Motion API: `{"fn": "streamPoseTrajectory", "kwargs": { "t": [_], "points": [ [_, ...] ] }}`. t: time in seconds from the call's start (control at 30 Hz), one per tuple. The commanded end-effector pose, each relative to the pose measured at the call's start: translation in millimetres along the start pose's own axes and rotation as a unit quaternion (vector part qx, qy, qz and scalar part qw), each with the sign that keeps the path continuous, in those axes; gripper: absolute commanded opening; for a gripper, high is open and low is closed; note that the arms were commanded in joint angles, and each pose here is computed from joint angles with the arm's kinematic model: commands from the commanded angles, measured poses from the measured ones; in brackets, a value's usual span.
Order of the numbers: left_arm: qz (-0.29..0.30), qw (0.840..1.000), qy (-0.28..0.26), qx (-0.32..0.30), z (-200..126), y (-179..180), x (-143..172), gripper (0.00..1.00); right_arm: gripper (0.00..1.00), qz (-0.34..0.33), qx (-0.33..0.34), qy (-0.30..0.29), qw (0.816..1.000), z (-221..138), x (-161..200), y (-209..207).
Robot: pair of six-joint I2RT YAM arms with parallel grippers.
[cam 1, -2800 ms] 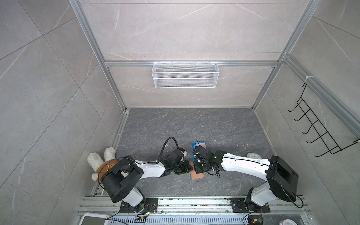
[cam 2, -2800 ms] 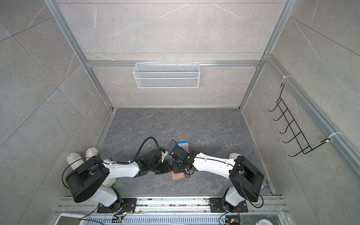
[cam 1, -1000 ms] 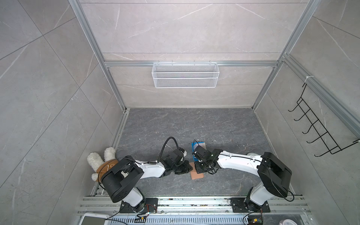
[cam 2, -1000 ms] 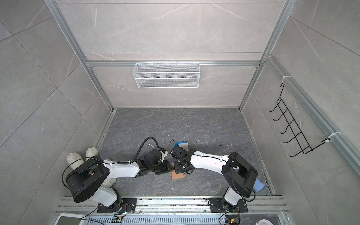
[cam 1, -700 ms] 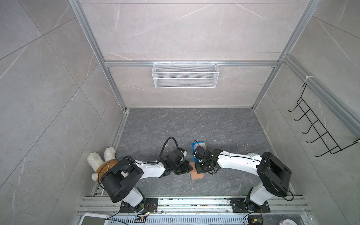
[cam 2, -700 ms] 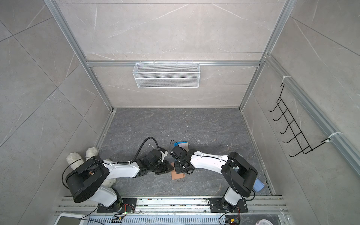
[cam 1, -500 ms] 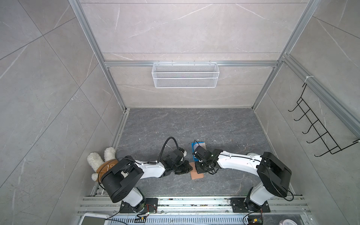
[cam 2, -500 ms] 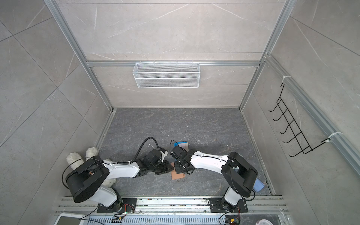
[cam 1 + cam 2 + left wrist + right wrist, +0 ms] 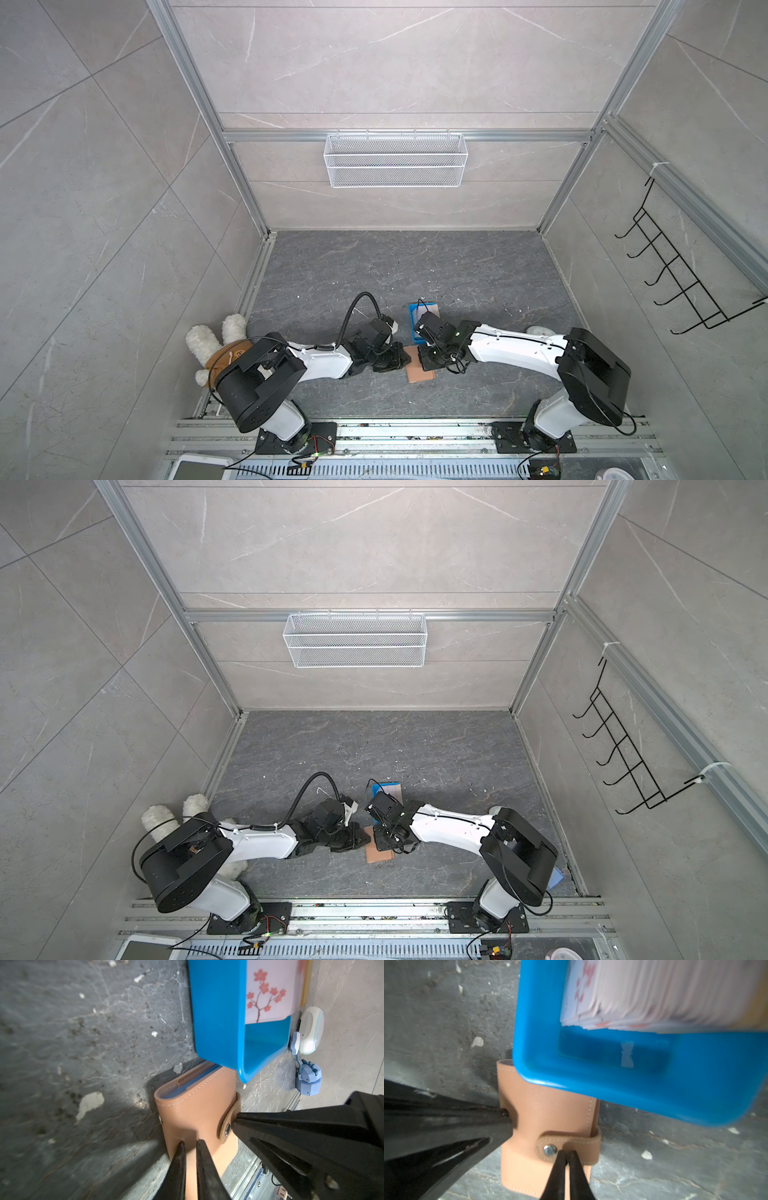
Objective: Insert credit cards into a card holder
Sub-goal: Close the button on the card holder, then reset both arms
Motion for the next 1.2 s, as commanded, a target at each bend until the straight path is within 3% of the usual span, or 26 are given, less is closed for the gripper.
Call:
{"fn": "streamPoseTrajectory", "kwargs": {
  "t": [0.0, 0.27, 0.33, 0.5, 0.63, 0.77, 0.97, 1.17],
  "points": [
    [-0.010, 1.000, 0.013, -0.026, -1, 6, 7, 0.15, 0.10, -0.005, -0.010, -0.034, 0.999, -19, 0, -1],
    [-0.003, 0.999, 0.007, -0.033, -7, -1, 3, 0.15, 0.11, 0.001, -0.026, -0.110, 0.994, -55, 2, -9],
    [0.001, 0.999, 0.004, -0.039, -11, -5, 1, 0.15, 0.15, 0.003, -0.028, -0.133, 0.991, -65, 2, -13],
    [0.007, 0.998, -0.021, -0.051, -32, -13, -13, 0.16, 0.38, 0.022, -0.037, -0.179, 0.983, -87, -2, -30],
    [-0.001, 0.997, -0.049, -0.061, -58, -8, -32, 0.21, 0.69, 0.047, -0.034, -0.213, 0.975, -104, -9, -52],
    [-0.009, 0.993, -0.097, -0.064, -92, 0, -51, 0.36, 0.99, 0.070, 0.000, -0.261, 0.963, -125, -14, -76],
    [-0.029, 0.983, -0.162, -0.082, -136, 17, -69, 0.69, 1.00, 0.084, 0.023, -0.331, 0.940, -157, -17, -99],
    [-0.050, 0.965, -0.228, -0.123, -164, 36, -76, 0.90, 1.00, 0.141, 0.061, -0.365, 0.918, -170, -25, -132]
  ]
}}
Point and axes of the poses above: each gripper's point midway between its finger pads, its own z axis out along the fingers, its own y axis along the line the jaws close on, x = y × z, the point moved 9 cm from there along -z, back along the fingers, and after that the axes turned 1 degree about -z, right-handed, at the moved point
